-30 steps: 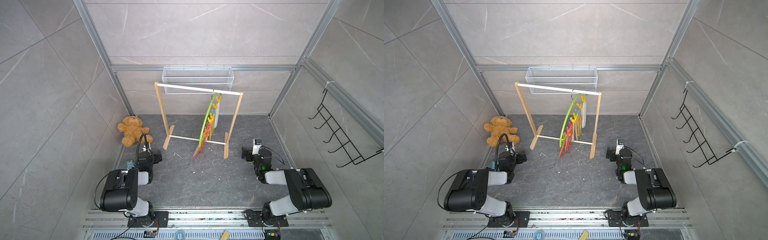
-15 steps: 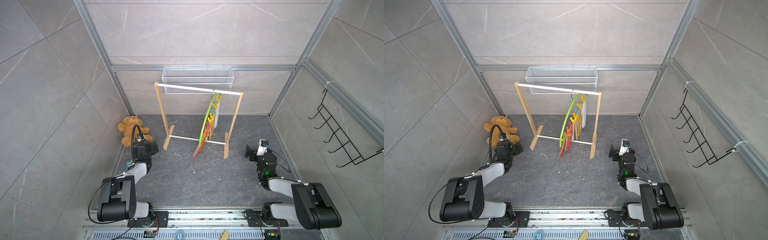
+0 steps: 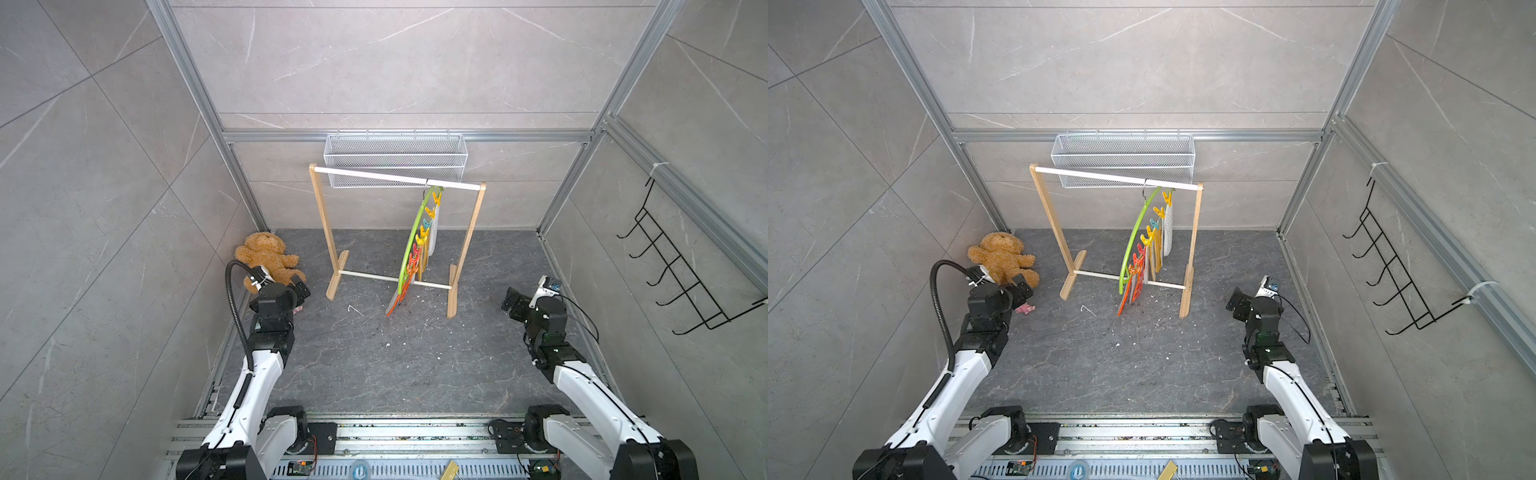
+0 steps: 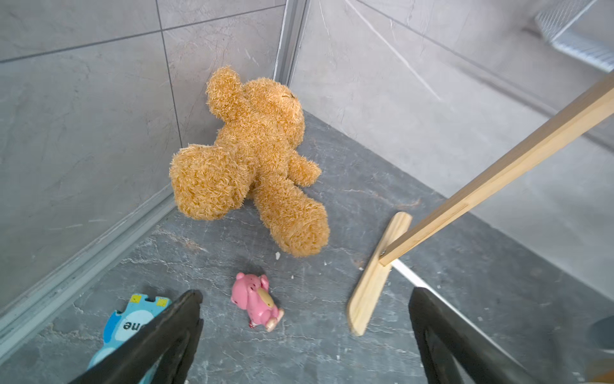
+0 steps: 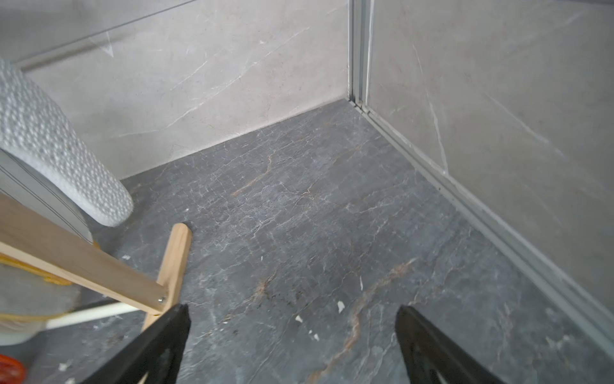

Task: Take the shoe insoles off the hanger
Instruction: Adjust the clothesline at the center of the board.

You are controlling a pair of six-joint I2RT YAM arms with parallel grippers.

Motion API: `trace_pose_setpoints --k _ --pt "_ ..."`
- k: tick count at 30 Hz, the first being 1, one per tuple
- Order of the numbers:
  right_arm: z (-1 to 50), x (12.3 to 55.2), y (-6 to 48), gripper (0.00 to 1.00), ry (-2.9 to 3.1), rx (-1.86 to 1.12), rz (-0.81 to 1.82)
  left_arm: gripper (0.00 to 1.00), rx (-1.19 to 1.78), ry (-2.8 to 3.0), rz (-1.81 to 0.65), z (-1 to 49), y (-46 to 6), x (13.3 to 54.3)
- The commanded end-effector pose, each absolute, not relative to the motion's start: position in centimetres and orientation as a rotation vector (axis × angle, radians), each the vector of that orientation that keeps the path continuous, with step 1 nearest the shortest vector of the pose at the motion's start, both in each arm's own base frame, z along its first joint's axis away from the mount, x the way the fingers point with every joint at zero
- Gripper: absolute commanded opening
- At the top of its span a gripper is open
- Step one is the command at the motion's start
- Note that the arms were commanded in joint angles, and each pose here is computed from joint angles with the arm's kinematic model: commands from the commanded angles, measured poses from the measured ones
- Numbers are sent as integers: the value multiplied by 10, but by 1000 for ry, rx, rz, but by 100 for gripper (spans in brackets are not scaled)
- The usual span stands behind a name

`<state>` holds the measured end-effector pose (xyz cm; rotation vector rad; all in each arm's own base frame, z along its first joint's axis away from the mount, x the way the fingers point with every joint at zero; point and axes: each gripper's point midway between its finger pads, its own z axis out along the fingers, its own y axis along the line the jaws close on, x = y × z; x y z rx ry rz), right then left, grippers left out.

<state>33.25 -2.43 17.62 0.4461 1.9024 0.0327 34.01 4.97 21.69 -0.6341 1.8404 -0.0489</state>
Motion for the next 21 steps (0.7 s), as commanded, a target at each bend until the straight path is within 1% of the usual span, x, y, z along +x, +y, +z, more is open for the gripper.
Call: trace_pose_setpoints --k 1,6,8,9,11,16,18,21 --pt "168 317 -8 99 2050 577 196 100 -743 1860 -172 219 42 329" --pt "190 322 44 100 2117 563 618 99 -605 1934 -429 230 0 332" --pt "201 323 69 95 2141 484 795 94 -533 1980 -519 233 -17 333" --pt "205 322 75 95 2144 470 837 93 -512 1992 -545 234 -22 333" --pt "214 319 79 96 2122 452 872 92 -466 2013 -597 236 -32 333" --pt "243 310 81 98 2062 355 861 87 -362 1999 -692 250 -49 336" --pt "248 308 79 99 2078 335 828 83 -340 1975 -683 258 -49 337" --pt "255 308 67 100 2097 330 713 82 -320 1908 -607 271 -40 342"
